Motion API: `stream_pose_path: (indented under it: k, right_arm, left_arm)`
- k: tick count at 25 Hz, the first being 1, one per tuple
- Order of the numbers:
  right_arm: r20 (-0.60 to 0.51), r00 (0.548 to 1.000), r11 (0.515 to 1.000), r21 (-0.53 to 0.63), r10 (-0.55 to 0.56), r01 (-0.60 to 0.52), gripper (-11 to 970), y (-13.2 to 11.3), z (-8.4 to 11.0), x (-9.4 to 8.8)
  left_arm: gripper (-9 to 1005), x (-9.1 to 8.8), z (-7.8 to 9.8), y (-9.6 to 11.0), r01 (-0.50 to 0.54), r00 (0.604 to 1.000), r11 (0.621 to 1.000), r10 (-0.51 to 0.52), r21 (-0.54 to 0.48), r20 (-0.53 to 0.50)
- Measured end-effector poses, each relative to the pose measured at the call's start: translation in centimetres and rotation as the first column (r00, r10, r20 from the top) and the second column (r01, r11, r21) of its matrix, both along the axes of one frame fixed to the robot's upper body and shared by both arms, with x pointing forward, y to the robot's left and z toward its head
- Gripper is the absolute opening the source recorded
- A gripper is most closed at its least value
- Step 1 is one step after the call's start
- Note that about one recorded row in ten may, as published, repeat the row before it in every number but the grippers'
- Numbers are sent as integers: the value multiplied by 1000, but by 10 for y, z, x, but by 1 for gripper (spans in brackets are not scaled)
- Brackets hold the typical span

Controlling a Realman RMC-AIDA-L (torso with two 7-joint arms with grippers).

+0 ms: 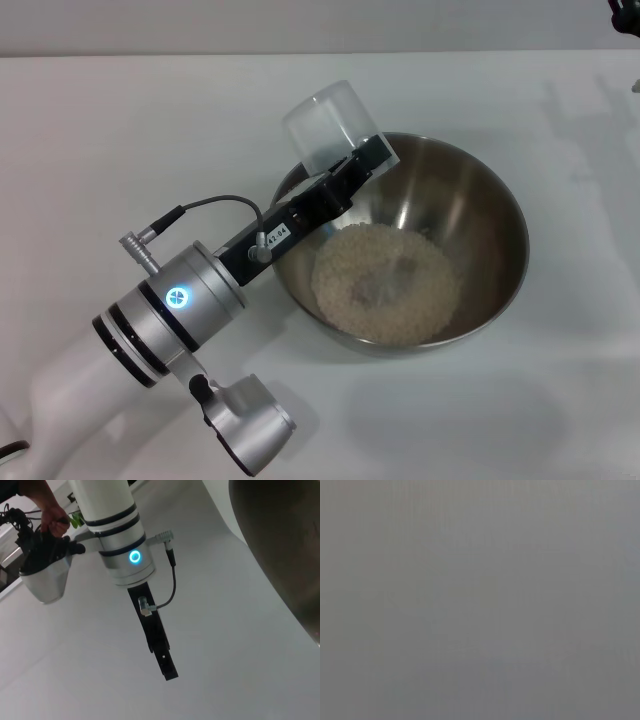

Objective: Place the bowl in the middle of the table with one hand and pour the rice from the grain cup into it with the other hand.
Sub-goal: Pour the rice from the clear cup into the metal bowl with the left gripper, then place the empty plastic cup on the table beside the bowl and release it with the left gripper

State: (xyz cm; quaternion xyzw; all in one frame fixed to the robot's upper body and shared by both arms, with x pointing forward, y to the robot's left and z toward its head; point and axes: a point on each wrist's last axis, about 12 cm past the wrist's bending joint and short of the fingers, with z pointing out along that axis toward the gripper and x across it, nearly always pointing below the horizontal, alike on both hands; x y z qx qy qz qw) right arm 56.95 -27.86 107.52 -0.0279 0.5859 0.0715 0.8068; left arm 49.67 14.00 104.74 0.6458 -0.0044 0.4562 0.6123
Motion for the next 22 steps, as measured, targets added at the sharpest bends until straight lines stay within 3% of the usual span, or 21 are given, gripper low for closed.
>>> stream_pose_path:
  k: [12,16,17,18,19,20,21,22]
  right_arm:
    - [1,1000,1000,2,-1,1,743,0,1,1]
    - [2,1000,1000,2,1,-1,743,1,1,2]
    - [2,1000,1000,2,1,-1,742,1,1,2]
    - [2,1000,1000,2,1,-1,742,1,1,2]
    - [2,1000,1000,2,1,-1,742,1,1,2]
    - [-1,1000,1000,1,1,-1,742,1,1,2]
    - [-3,1000,1000,1,1,-1,742,1,1,2]
    - [-5,1000,1000,1,0,0,742,1,1,2]
  left_arm:
    - [27,0,0,1,-4,1000,1000,4,-17,-18]
    - [27,0,4,1,-21,992,989,4,-143,-123]
    - [27,1,8,3,-42,981,971,-3,-233,-192]
    - [27,1,8,3,-42,981,971,-3,-233,-192]
    - [26,2,11,4,-67,966,946,-18,-318,-257]
    - [26,7,18,9,-135,927,868,-60,-478,-370]
    - [26,12,22,14,-196,890,788,-106,-583,-443]
    - [26,15,24,18,-232,867,736,-140,-636,-478]
